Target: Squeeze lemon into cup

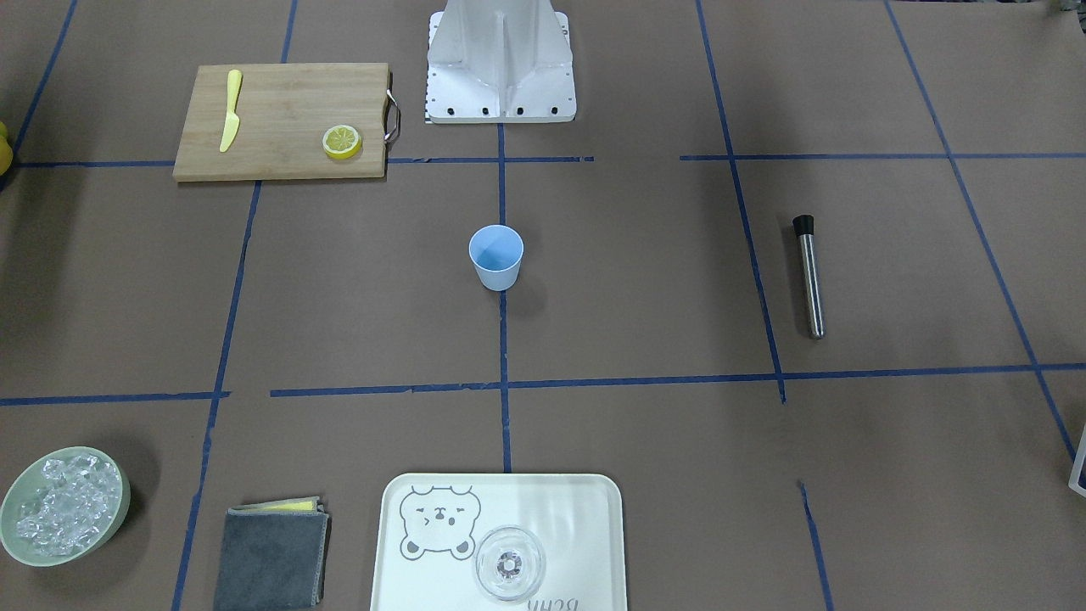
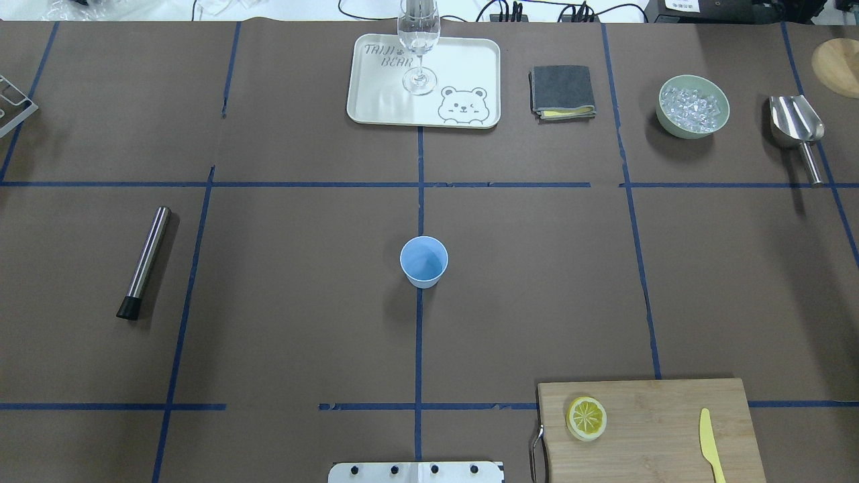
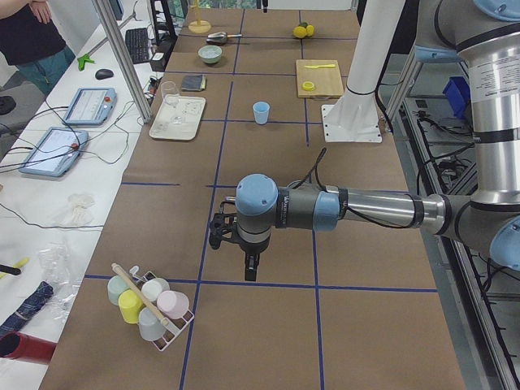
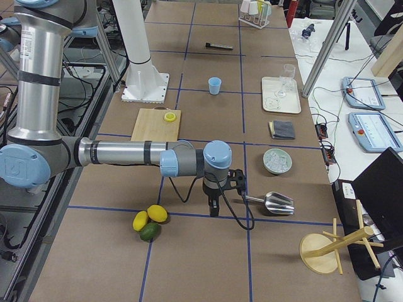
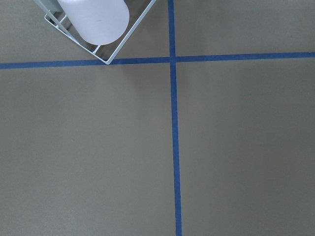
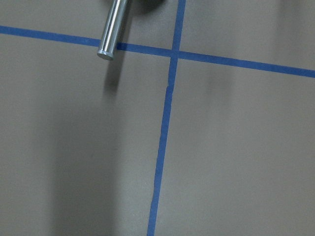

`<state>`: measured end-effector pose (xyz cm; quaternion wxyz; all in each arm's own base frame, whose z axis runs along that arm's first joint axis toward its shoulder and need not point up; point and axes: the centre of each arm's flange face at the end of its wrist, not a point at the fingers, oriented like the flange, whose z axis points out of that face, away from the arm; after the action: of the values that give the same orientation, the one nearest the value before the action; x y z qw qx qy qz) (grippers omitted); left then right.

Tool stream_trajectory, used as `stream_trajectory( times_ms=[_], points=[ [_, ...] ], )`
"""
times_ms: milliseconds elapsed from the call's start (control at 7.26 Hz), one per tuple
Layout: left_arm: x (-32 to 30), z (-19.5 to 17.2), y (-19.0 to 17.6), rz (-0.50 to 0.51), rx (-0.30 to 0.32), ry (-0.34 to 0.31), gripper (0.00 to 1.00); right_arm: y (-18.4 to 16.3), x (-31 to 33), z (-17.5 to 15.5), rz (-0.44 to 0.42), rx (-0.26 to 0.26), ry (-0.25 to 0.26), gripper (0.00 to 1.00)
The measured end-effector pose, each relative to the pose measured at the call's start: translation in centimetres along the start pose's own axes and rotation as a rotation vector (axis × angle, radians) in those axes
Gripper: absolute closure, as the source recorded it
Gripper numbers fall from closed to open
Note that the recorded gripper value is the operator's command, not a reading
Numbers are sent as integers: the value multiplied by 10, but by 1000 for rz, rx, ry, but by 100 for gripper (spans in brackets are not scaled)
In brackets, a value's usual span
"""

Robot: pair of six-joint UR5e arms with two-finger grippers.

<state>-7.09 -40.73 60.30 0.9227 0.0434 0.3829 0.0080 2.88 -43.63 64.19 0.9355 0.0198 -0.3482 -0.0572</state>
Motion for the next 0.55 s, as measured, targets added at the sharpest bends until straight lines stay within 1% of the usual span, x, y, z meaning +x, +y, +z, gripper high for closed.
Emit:
stream_trajectory(
  times_ms=[275, 551],
  points=[
    [7, -5, -7, 20, 15, -1, 0, -3, -6, -5, -10, 11, 0, 0],
    [16, -13, -23, 66, 59, 0, 0, -8, -19, -15, -29, 31, -8, 0]
  ],
)
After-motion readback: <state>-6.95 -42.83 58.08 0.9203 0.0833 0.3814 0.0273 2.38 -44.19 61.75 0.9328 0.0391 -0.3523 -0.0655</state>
